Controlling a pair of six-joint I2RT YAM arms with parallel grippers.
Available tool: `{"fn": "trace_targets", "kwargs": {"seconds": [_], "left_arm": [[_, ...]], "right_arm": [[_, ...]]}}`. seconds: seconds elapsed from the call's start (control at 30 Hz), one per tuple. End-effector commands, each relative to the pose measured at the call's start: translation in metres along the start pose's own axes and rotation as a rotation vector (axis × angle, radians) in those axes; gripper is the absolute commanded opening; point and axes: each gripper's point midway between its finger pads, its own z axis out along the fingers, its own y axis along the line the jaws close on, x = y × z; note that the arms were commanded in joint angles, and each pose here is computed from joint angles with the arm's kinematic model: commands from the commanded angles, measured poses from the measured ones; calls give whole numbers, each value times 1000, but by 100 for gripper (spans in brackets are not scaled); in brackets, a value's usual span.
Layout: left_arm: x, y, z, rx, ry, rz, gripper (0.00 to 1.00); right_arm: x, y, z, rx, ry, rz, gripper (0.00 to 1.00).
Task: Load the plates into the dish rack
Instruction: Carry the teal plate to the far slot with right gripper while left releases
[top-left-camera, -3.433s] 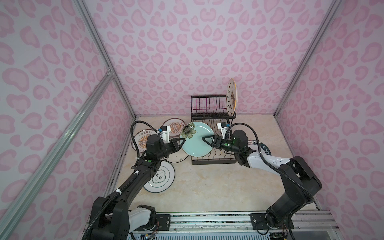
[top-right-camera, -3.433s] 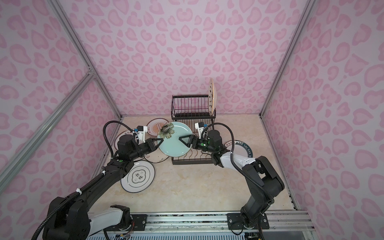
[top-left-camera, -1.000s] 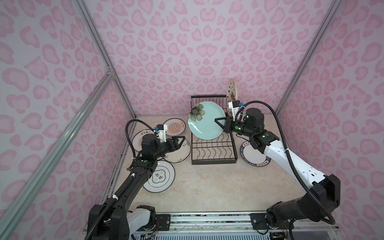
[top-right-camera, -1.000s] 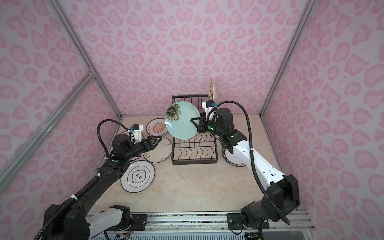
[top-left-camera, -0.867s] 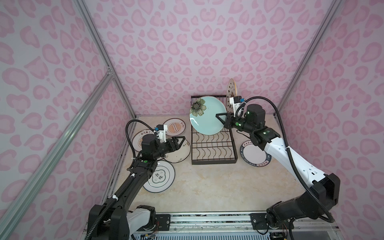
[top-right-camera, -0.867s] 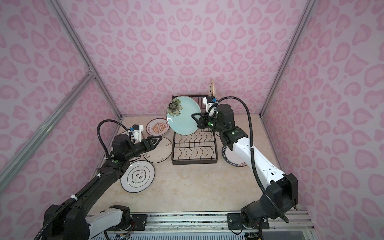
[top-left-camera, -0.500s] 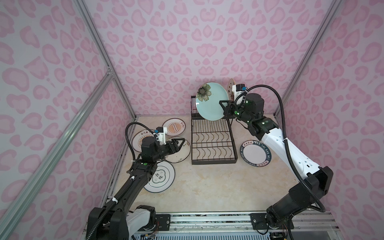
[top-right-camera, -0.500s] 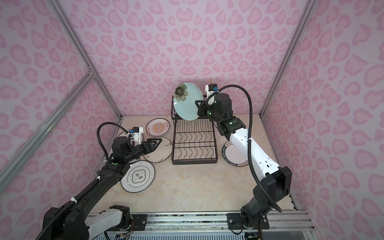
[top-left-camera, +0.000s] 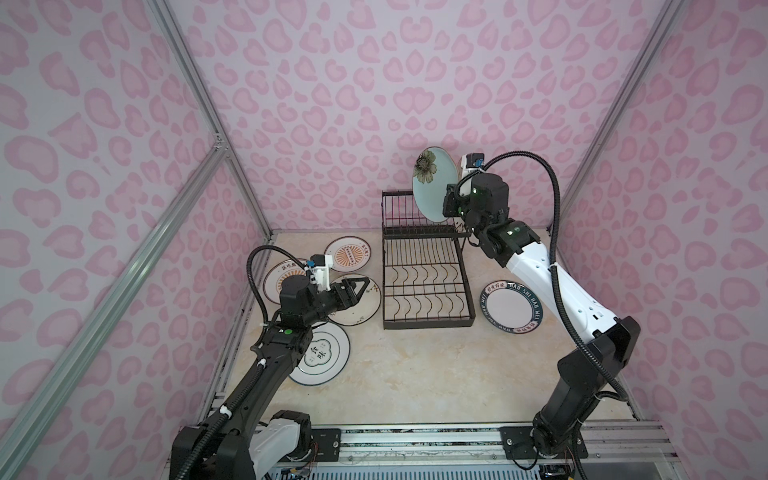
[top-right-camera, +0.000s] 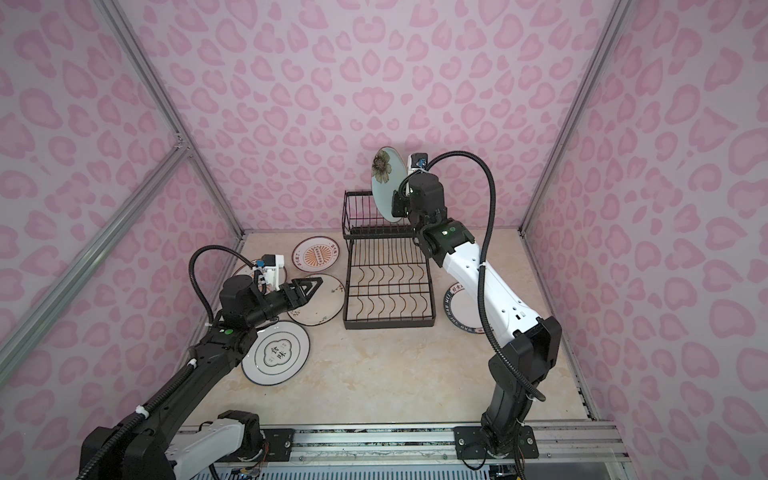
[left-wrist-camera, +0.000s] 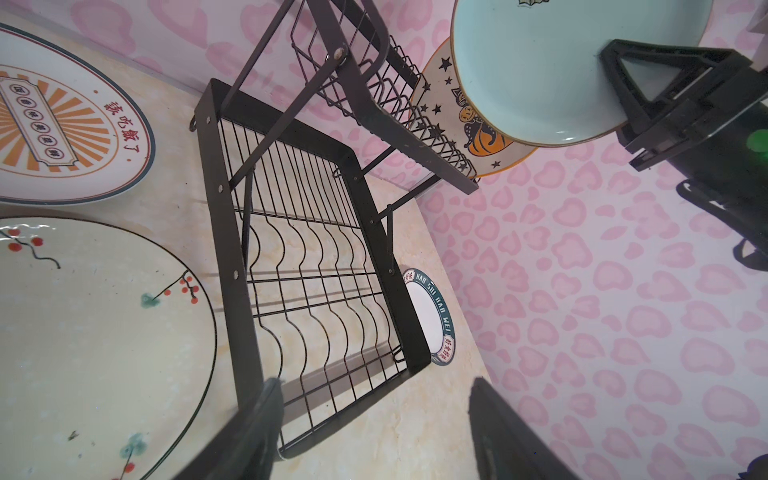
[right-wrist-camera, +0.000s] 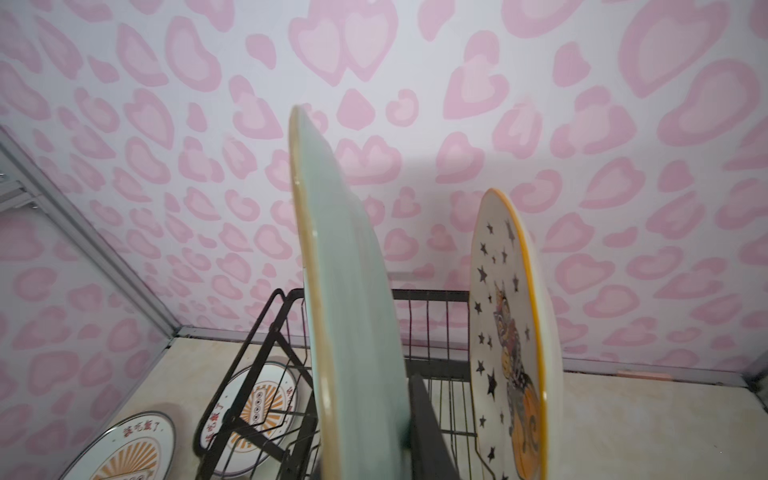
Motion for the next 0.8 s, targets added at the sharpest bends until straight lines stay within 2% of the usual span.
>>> {"fn": "trace_targets", "kwargs": {"seconds": [0.0, 0.47, 0.77], "left_arm": [[1, 0, -3, -7, -3, 23, 73], [7, 1, -7, -15, 7, 22, 73], [7, 2, -7, -24, 13, 25, 73]], "right_arm": [[-26, -15, 2, 143, -115, -12, 0], [-19, -9, 16, 436, -142, -220, 0], [-13, -13, 25, 506, -129, -257, 0]]}}
